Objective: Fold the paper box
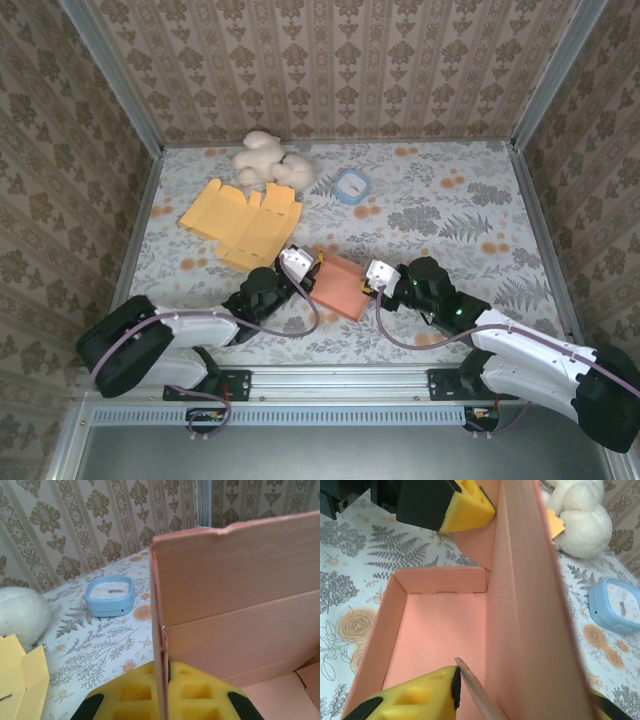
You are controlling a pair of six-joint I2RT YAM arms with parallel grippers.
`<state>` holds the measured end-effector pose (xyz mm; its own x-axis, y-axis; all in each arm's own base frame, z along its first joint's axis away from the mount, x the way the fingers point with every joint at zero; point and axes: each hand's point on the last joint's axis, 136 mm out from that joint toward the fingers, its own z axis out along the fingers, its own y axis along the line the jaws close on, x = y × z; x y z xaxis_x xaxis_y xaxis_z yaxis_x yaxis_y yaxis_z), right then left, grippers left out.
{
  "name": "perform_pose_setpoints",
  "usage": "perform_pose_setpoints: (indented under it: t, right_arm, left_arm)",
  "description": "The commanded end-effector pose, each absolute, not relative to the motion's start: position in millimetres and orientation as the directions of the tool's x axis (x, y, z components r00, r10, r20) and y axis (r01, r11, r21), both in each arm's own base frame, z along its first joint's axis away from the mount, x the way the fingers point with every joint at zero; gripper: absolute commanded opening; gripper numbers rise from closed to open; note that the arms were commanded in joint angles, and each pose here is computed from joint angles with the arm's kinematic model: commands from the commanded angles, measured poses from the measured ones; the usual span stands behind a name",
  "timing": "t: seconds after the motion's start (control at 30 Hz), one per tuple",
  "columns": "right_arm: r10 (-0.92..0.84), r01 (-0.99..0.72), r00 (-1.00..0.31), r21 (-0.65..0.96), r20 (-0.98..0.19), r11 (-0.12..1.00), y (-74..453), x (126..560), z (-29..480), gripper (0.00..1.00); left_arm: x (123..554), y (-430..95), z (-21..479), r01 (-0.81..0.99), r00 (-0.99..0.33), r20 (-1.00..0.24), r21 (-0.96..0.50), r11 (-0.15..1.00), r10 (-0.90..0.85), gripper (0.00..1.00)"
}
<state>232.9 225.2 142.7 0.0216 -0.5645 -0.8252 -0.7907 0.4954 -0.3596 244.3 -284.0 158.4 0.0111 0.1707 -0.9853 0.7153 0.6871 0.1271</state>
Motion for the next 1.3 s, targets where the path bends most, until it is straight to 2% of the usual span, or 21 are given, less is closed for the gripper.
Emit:
perform_pose_setpoints:
  t: [0.0, 0.13, 0.27, 0.43, 0.77, 1.07, 1.27]
  right_arm:
    - [-0.566, -0.769, -0.004, -0.359, -0.824, 0.528, 224.6, 239.6, 143.9, 0.32]
    - [-0.584, -0.761, -0.019, -0.368, -0.811, 0.535, 224.6, 238.4, 136.3, 0.32]
    - [-0.598, -0.756, -0.025, -0.376, -0.801, 0.535, 223.1, 236.0, 133.7, 0.31]
    - [-0.599, -0.749, -0.024, -0.382, -0.801, 0.541, 219.9, 231.6, 134.8, 0.31]
    - [-0.612, -0.739, -0.029, -0.395, -0.79, 0.545, 218.2, 222.8, 134.7, 0.3]
    - [-0.647, -0.726, -0.033, -0.426, -0.762, 0.539, 221.9, 218.4, 130.7, 0.26]
    - [-0.648, -0.72, -0.036, -0.43, -0.761, 0.545, 220.2, 213.6, 132.0, 0.26]
  left_arm:
    - [244.5, -288.3, 167.4, 0.715, 0.099, -0.988, 0.151, 0.683, 0.116, 0.01]
    - [253.9, -292.9, 144.2, 0.675, 0.025, -0.992, 0.109, 0.73, 0.125, 0.05]
    - [247.1, -311.8, 128.4, 0.665, 0.037, -0.98, 0.171, 0.727, 0.197, 0.07]
    - [246.2, -314.1, 115.5, 0.655, -0.004, -0.979, 0.15, 0.74, 0.202, 0.08]
    - [228.2, -321.4, 115.9, 0.696, -0.063, -0.989, 0.051, 0.716, 0.132, 0.17]
    - [211.6, -327.1, 129.6, 0.734, -0.114, -0.993, -0.055, 0.677, 0.043, 0.16]
    - [202.5, -333.8, 123.9, 0.757, -0.138, -0.987, -0.051, 0.652, 0.083, 0.23]
